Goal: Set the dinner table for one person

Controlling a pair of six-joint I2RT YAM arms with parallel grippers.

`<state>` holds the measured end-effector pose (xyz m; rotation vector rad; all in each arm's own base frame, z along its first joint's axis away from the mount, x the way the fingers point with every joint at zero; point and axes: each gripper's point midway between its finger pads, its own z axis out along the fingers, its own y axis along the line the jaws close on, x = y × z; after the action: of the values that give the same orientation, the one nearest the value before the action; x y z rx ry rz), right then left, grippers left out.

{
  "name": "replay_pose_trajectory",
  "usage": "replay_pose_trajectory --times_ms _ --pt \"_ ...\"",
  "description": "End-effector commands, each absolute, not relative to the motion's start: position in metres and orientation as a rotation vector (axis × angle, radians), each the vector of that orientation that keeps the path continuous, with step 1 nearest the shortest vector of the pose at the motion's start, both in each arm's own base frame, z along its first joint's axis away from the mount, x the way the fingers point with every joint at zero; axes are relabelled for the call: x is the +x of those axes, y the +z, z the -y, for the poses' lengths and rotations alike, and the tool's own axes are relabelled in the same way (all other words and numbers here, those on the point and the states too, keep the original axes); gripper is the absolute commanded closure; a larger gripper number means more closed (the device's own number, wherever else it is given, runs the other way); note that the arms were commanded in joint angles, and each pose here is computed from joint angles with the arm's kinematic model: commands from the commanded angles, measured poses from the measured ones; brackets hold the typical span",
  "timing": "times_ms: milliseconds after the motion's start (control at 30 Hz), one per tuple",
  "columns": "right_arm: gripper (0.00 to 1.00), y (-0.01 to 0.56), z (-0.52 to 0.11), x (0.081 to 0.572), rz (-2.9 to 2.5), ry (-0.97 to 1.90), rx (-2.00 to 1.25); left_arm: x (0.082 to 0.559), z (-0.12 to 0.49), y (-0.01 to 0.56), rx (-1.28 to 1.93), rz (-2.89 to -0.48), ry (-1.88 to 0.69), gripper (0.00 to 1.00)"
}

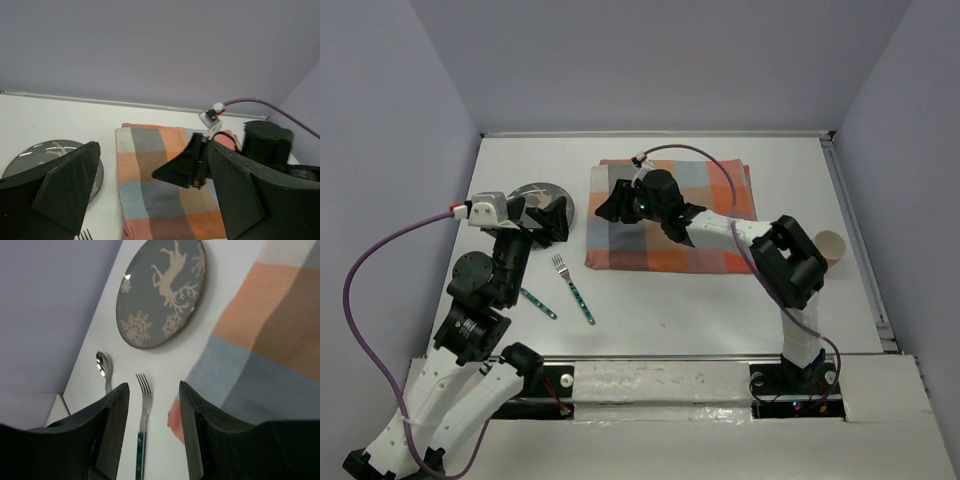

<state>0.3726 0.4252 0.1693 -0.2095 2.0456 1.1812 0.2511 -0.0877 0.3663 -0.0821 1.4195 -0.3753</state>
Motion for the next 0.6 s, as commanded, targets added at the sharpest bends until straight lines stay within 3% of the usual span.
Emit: replay_pose_trajectory --times_ms 0,67,567 --pt "0.5 0.181 -0.472 0.397 -1.958 1.257 -0.152 0.248 0.088 0.381 -0.075 -1.353 -0.4 0.01" --pt "0.5 0.188 -0.487 0.407 -1.933 1.277 -0.134 0.246 0.091 0.385 -0.074 -1.337 -0.427 0.01" --pt "0.44 0.091 -0.545 0.452 -2.072 1.213 -0.004 0.233 0.088 0.391 -0.066 -1.272 -0.494 0.01"
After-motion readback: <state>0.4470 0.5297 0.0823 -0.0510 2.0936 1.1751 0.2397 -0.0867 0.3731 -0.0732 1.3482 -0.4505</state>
